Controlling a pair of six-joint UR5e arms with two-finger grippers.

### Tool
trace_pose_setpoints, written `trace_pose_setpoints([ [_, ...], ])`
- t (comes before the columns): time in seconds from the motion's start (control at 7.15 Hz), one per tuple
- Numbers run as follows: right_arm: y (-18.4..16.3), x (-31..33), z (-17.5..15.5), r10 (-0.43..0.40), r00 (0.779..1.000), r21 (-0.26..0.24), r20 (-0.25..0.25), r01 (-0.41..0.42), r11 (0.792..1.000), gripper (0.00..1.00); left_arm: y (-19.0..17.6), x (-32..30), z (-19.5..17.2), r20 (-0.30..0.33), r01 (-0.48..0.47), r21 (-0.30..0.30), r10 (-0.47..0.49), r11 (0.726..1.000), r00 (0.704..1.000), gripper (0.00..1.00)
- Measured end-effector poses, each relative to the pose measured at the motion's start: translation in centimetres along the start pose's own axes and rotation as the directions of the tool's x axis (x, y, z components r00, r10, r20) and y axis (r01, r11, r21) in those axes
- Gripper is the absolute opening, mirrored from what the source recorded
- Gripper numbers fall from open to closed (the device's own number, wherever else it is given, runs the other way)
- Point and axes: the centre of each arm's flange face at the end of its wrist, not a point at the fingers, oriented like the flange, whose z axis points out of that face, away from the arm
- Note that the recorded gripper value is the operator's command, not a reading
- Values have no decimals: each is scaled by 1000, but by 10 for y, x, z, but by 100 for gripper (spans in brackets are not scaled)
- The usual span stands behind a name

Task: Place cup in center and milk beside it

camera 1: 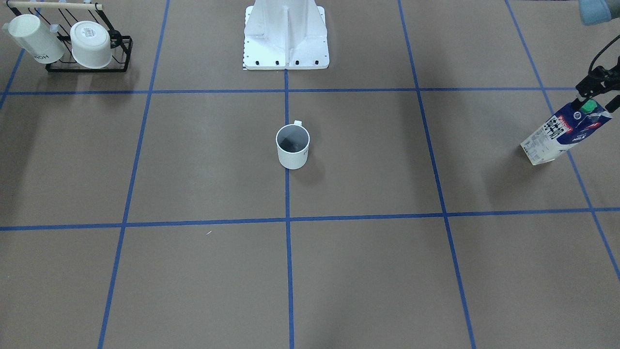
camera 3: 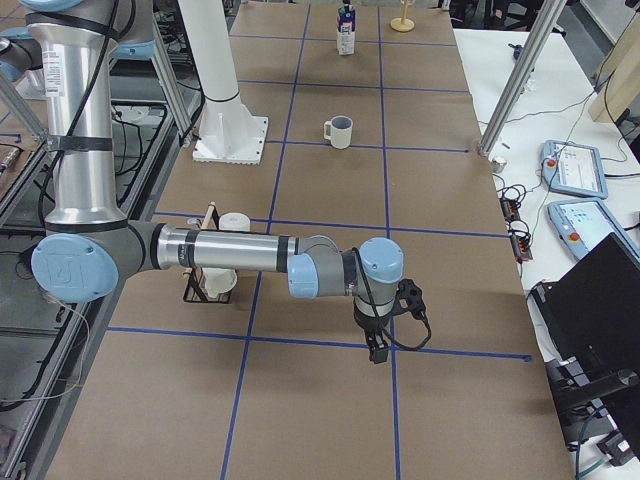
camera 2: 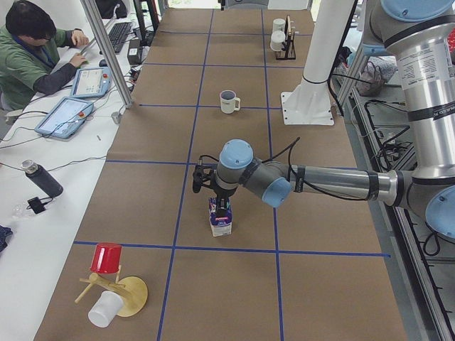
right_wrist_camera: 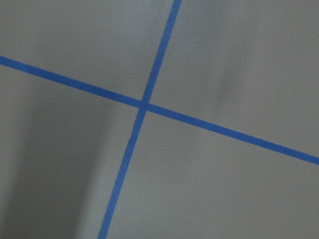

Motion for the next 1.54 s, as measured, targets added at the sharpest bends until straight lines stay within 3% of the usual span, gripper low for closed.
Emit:
trace_pose_setpoints([
  [0.7, 0, 0, 1, 9, 1000, 0, 0, -9, 1000, 100, -14, 8, 38, 70, -20, -14, 21, 1000, 997, 97],
  [0.84, -1, 0, 1, 8, 1000, 0, 0, -8, 1000, 100, -13, 8, 42, 81, -28, -17, 30, 999, 996, 92],
  [0.98, -1, 0, 1, 9, 1000, 0, 0, -9, 1000, 100, -12, 8, 44, 86, -37, -20, 39, 999, 996, 72],
  [1.12, 0, 1, 1, 10, 1000, -1, 0, -10, 1000, 100, -11, 8, 46, 88, -52, -25, 54, 998, 995, 43],
  [1.4, 0, 1, 3, 13, 1000, -4, 1, -13, 1000, 100, -9, 6, 47, 90, -97, -32, 100, 995, 991, 22],
  [1.54, 0, 2, 3, 13, 1000, -4, 1, -13, 1000, 100, -9, 6, 48, 90, -110, -35, 113, 993, 990, 22],
])
